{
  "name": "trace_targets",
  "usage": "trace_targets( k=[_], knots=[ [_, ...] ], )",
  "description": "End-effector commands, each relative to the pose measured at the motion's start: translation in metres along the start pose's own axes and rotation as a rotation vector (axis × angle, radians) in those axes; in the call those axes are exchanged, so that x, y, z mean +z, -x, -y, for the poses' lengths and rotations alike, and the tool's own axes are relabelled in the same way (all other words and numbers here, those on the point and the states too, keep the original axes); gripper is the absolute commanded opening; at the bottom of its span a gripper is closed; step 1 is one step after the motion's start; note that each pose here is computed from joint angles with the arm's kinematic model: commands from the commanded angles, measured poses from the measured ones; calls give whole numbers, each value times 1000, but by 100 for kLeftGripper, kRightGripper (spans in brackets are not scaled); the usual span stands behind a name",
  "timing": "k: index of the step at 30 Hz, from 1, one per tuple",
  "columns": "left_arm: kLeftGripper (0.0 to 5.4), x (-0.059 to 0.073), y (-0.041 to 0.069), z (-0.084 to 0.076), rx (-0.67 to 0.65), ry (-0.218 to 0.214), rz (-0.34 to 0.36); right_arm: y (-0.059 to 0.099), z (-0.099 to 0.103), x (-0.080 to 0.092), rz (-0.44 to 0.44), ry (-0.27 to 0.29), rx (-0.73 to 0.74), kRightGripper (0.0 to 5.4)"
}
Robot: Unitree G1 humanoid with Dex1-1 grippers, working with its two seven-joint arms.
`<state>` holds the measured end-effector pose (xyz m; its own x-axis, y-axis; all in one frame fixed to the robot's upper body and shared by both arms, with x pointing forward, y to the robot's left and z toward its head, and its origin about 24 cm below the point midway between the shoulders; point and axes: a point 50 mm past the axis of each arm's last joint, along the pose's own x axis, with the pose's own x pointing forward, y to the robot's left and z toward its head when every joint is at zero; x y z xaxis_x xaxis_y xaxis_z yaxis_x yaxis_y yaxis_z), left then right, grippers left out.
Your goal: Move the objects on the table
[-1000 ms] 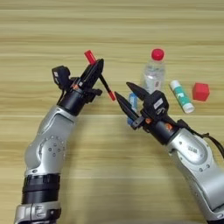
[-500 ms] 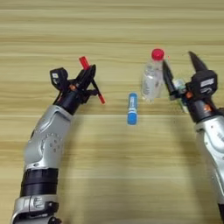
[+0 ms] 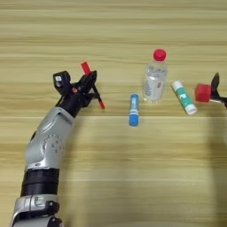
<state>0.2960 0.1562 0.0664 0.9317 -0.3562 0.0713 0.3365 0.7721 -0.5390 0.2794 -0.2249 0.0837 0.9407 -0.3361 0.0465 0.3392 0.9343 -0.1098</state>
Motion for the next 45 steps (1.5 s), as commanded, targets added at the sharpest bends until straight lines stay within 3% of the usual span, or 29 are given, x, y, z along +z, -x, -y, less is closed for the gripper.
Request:
trace_targets(
  k=[1,8,11,13,14,17,20,30,32,45],
  knots=[
    [46,-1,-1,-4,24,-24,-36,-8,-4,-5,-41,1,17,540],
    [46,-7,2,-13,81,-28,-112,-7,-14,-13,-64,-3,53,540],
    [46,-15,5,-22,129,-61,-181,-6,-17,-12,-60,-9,59,540],
    [46,-18,7,-29,174,-142,-219,-5,-18,-12,-57,-13,59,540],
    [46,-20,8,-33,198,-226,-237,-5,-19,-12,-58,-13,61,540],
    [46,-23,8,-40,224,-407,-271,-5,-20,-13,-61,-11,66,540],
    [46,-31,8,-40,223,-463,-288,-5,-21,-14,-60,-9,71,540],
    [46,-40,9,-46,249,-437,-315,-3,-24,-16,-69,-9,87,540],
    [95,-39,9,-48,266,-445,-317,-3,-25,-17,-70,-8,91,540],
    [230,-37,8,-48,281,-466,-306,-1,-26,-17,-72,-6,101,540]
  ],
)
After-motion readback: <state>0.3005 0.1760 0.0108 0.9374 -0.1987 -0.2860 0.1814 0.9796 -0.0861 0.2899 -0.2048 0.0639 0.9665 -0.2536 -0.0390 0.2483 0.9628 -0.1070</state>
